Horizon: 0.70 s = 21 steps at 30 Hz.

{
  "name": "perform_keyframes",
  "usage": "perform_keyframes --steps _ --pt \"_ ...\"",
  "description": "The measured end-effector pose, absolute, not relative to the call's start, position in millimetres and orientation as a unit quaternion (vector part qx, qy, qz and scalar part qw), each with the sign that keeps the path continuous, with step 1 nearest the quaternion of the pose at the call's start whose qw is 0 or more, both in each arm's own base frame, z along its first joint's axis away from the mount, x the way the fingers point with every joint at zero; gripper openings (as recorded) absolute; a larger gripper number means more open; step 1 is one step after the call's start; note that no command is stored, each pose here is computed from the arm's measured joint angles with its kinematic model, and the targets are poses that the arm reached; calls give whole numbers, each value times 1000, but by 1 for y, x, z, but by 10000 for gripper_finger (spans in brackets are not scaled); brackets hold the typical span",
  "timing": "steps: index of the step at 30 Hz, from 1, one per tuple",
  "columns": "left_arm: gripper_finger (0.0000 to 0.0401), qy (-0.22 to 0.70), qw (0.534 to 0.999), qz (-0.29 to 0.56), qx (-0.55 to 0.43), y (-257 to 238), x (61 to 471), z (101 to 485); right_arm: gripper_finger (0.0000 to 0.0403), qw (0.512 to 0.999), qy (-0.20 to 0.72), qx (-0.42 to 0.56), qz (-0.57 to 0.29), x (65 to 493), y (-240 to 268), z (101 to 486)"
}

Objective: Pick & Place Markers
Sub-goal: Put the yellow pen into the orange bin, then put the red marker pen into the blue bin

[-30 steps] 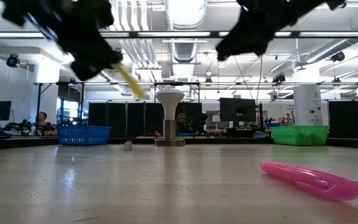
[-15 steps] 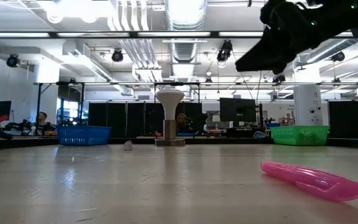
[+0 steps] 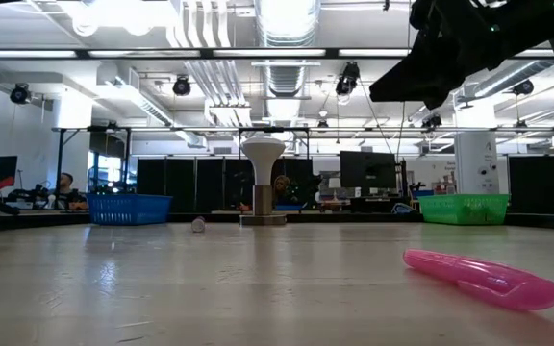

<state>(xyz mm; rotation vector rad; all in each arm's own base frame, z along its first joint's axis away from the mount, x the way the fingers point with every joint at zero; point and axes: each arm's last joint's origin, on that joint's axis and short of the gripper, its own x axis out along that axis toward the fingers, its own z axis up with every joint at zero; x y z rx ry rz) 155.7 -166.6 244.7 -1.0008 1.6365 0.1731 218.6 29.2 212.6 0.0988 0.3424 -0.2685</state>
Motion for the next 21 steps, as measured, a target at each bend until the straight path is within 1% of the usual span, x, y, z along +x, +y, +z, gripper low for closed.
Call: perform_keyframes --steps 6,10,12,14,16,18,21 --pt "92 701 568 77 -424 -166 155 244 114 975 170 49 -133 219 29 212" --pt "97 720 560 54 -406 -165 154 244 110 975 171 51 -134 219 29 212" --pt "93 722 570 29 -392 -163 154 245 108 974 175 57 -135 220 29 210" --pt "85 709 595 11 -378 -158 158 246 105 972 180 60 -136 221 30 207" --pt "71 687 632 1 -359 -150 165 247 103 972 185 62 -127 222 30 206" --pt "53 659 671 -13 -338 -140 175 247 99 974 186 68 -113 222 31 206" --pt "19 602 736 -64 -305 -124 196 250 88 974 182 79 -109 221 32 208"
